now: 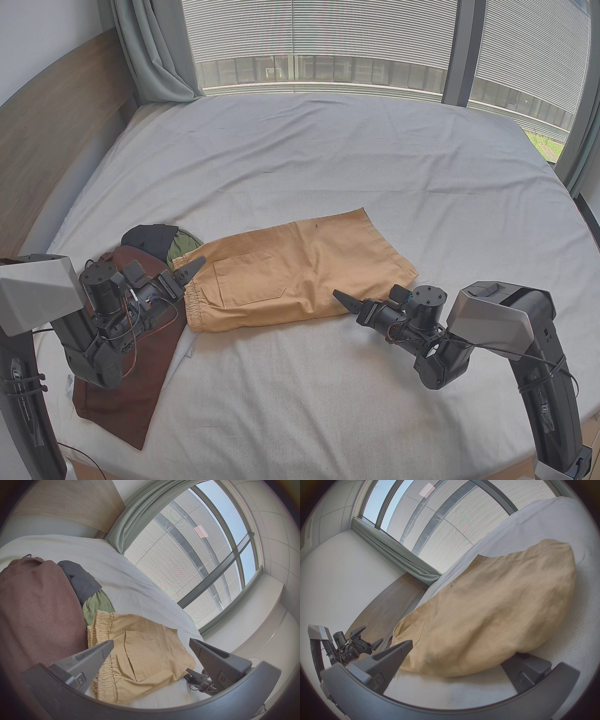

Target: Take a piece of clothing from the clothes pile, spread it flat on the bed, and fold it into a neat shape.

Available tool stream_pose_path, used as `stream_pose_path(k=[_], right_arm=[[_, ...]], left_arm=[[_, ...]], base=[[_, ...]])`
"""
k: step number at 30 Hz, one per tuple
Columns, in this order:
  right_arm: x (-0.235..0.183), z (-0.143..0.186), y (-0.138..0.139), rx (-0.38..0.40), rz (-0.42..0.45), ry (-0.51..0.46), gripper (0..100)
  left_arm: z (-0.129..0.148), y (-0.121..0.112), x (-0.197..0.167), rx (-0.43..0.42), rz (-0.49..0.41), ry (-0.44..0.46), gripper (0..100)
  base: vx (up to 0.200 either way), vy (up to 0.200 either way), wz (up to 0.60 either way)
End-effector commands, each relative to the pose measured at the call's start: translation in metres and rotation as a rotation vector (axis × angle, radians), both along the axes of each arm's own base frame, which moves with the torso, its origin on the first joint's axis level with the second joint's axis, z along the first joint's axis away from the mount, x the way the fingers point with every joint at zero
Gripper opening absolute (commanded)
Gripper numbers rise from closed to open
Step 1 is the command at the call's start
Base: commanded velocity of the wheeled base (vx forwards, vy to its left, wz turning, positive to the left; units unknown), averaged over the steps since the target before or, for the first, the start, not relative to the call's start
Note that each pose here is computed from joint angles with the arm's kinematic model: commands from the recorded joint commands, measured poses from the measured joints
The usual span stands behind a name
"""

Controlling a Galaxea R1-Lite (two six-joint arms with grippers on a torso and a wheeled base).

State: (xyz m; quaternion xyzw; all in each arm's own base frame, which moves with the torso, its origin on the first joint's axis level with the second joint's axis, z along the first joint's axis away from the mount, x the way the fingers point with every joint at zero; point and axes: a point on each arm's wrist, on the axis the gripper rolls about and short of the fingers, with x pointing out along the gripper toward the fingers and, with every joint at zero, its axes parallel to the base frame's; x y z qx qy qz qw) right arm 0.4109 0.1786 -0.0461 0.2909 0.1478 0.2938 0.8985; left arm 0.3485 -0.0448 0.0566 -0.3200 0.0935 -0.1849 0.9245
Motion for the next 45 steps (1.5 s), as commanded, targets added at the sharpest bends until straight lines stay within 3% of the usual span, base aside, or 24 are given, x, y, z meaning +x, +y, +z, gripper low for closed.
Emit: stream_pose_path(k=[1,17,18,31,35,45], right_arm=[[0.001,-0.01,0.007,0.004,0.015,0.015,100],[0.006,-0.015,0.011,0.028,0.018,0.011,100],[0.006,-0.015,0.011,0.028,0.018,0.012,0],[0.004,-0.014,0.01,0.03,0.017,0.003,0],[-0.002,-0.012,0.006,0.02,0.014,0.022,0],[-0.02,0.004,-0.004,0.015,0.008,0.027,0]], left_arm=[[-0.001,0.0,0.0,0.0,0.001,0.003,100],[-0.002,-0.001,-0.001,-0.003,-0.005,0.01,100],[-0.002,-0.001,-0.001,-0.001,-0.007,0.01,100],[-0.003,-0.007,-0.006,0.008,-0.092,0.016,100],[-0.006,-0.004,-0.006,0.072,-0.115,-0.009,100],[-0.009,-0.004,-0.009,0.09,-0.123,0.0,100]], base=[[0.0,0.0,0.0],[0.0,0.0,0.0],[0.0,0.0,0.0],[0.0,0.0,0.0],[0.0,0.0,0.0],[0.0,0.0,0.0]])
